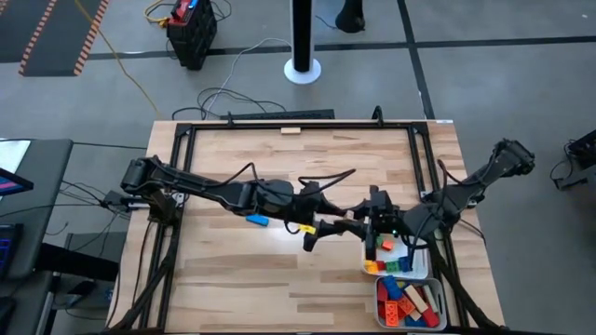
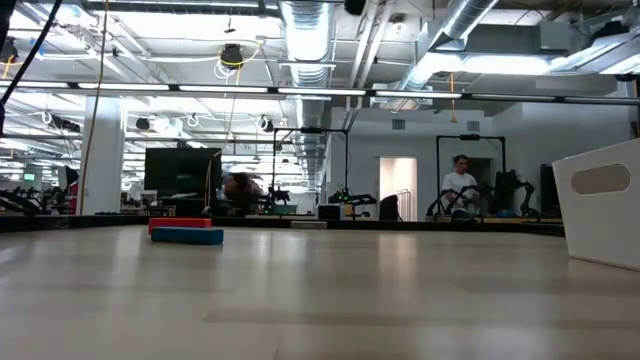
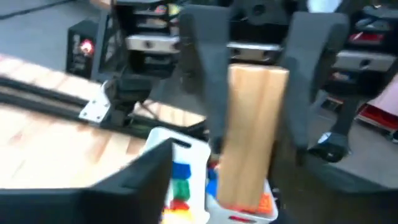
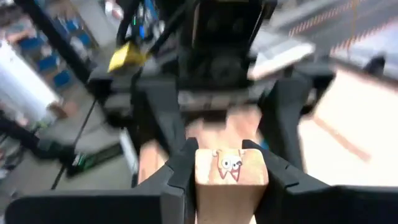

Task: Sort blocks by size
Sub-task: Put the big brown block into the gray bin

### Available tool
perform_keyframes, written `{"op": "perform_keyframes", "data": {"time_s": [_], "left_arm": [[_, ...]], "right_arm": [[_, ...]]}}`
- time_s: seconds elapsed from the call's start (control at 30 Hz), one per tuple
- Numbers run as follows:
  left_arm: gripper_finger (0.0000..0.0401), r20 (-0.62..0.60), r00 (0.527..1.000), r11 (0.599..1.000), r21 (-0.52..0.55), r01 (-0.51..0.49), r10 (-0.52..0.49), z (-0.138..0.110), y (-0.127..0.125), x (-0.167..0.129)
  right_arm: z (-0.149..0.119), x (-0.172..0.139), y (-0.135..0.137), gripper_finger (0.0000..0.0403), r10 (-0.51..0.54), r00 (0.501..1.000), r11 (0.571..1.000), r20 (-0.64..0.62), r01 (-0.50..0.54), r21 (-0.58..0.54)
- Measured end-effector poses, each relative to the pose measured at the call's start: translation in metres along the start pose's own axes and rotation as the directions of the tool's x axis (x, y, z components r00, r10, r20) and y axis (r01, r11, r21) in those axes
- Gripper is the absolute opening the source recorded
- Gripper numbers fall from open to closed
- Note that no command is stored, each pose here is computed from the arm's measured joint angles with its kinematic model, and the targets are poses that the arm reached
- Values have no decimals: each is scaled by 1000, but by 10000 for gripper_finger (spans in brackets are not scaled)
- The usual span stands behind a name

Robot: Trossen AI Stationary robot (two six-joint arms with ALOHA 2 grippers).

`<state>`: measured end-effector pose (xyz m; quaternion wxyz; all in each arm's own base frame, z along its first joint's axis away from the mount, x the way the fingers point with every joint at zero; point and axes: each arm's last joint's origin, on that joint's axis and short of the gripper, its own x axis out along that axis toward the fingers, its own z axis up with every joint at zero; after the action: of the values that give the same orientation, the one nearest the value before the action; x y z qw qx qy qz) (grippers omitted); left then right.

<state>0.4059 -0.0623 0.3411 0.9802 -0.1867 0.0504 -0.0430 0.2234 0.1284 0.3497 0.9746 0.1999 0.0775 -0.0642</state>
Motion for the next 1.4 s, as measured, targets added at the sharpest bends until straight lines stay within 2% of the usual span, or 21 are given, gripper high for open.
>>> {"op": "perform_keyframes", "data": {"time_s": [0.1, 0.2, 0.33, 0.5, 0.7, 0.8, 0.93, 1.0, 1.17, 1.27, 1.4], "left_arm": [[317, -61, 997, 998, -32, -51, 49, -6, 5, 0], [357, -138, 985, 991, -71, -115, 104, -13, 12, -1], [361, -264, 953, 980, -83, -179, 152, -24, 18, -4], [347, -403, 893, 967, -68, -245, 198, -35, 30, -10], [343, -554, 791, 945, -23, -328, 261, -46, 44, -20], [342, -617, 731, 938, 37, -344, 293, -50, 52, -25], [342, -683, 669, 942, 89, -324, 294, -54, 59, -32], [342, -704, 649, 946, 102, -309, 288, -54, 63, -34], [342, -716, 631, 948, 148, -282, 299, -53, 69, -36], [342, -747, 612, 965, 163, -207, 258, -55, 68, -38], [342, -822, 531, 978, 190, -83, 204, -64, 67, -46]], "right_arm": [[-8, -14, 1, 126, 27, 995, 999, -101, -23, 42], [-22, -32, 2, 126, 31, 973, 995, -230, -9, 95], [-43, -55, 4, 126, 26, 920, 984, -392, 45, 172], [-72, -82, 15, 126, 75, 789, 953, -610, 124, 278], [-115, -104, 27, 126, -6, 650, 914, -760, 311, 259], [-136, -112, 35, 126, -18, 557, 894, -831, 381, 236], [-160, -121, 44, 141, -29, 424, 870, -905, 457, 186], [-170, -123, 46, 154, -54, 393, 867, -918, 475, 152], [-187, -121, 47, 166, -110, 372, 842, -922, 527, 112], [-187, -117, 47, 171, -108, 343, 819, -933, 563, 112], [-173, -117, 45, 176, -72, 342, 796, -937, 586, 153]]}}
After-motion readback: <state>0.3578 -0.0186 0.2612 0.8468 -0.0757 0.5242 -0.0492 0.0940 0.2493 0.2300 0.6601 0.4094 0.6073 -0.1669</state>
